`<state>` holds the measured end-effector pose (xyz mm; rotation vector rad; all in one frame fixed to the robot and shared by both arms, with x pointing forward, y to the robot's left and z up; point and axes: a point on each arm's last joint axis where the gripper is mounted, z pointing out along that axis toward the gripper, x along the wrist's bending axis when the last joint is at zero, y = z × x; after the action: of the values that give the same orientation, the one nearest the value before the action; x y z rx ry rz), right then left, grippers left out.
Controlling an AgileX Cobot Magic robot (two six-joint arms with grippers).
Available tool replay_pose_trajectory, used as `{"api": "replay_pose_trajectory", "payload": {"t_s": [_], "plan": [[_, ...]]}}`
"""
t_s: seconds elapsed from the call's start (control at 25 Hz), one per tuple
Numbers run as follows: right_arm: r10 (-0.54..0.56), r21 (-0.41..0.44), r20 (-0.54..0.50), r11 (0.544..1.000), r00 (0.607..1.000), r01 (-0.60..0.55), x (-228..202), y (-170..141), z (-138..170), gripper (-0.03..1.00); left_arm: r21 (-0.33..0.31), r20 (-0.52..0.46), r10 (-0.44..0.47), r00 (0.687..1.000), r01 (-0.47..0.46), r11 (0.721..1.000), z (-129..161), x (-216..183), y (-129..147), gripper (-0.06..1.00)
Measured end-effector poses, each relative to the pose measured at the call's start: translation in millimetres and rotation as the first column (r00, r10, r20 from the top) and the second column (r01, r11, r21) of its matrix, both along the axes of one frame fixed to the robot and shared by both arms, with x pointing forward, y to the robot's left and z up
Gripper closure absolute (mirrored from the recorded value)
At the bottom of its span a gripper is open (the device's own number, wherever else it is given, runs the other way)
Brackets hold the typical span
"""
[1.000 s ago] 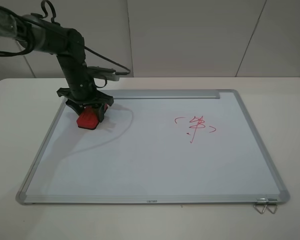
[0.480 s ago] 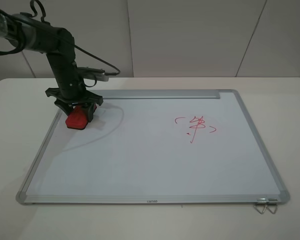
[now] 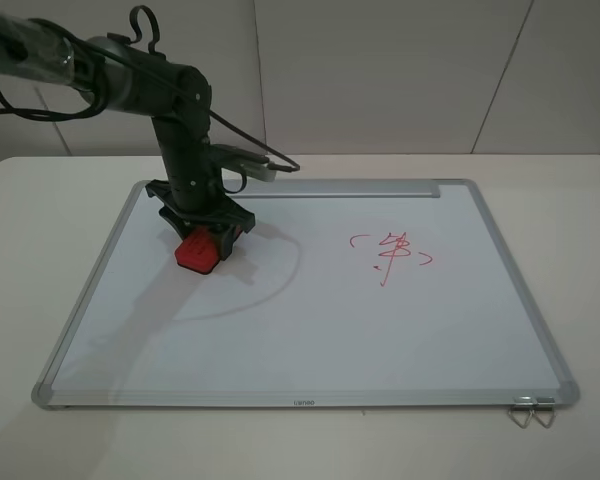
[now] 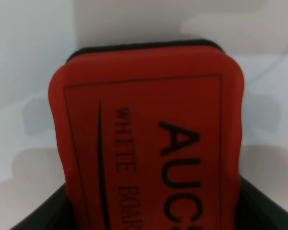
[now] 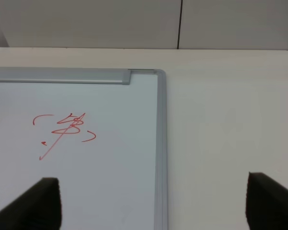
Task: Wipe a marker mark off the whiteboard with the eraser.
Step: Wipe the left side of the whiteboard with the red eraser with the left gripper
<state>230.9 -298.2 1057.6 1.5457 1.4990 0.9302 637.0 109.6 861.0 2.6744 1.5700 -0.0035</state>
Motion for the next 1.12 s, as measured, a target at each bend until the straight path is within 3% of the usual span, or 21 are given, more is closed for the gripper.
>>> {"api": "replay_pose_trajectory", "payload": {"t_s": [0.24, 0.48, 0.68, 0.92, 1.12], "plan": [[0.0, 0.0, 0.0, 1.0, 1.0, 0.0, 0, 0, 0, 0.27, -0.019, -0.019, -0.084, 0.996, 0.083, 0.996, -1, -13, -25, 0.36], [0.0, 0.0, 0.0, 1.0, 1.0, 0.0, 0, 0, 0, 0.27, -0.019, -0.022, -0.098, 0.995, 0.098, 0.995, -1, -15, -28, 0.36], [0.0, 0.0, 0.0, 1.0, 1.0, 0.0, 0, 0, 0, 0.27, -0.055, -0.039, -0.008, 0.999, 0.006, 0.998, 0, -8, -17, 0.36], [0.0, 0.0, 0.0, 1.0, 1.0, 0.0, 0, 0, 0, 0.27, 0.051, -0.074, 0.1, 0.992, -0.096, 0.994, 0, -2, 19, 0.36], [0.0, 0.0, 0.0, 1.0, 1.0, 0.0, 0, 0, 0, 0.27, 0.064, -0.09, 0.142, 0.986, -0.137, 0.988, 4, -16, 40, 0.36]]}}
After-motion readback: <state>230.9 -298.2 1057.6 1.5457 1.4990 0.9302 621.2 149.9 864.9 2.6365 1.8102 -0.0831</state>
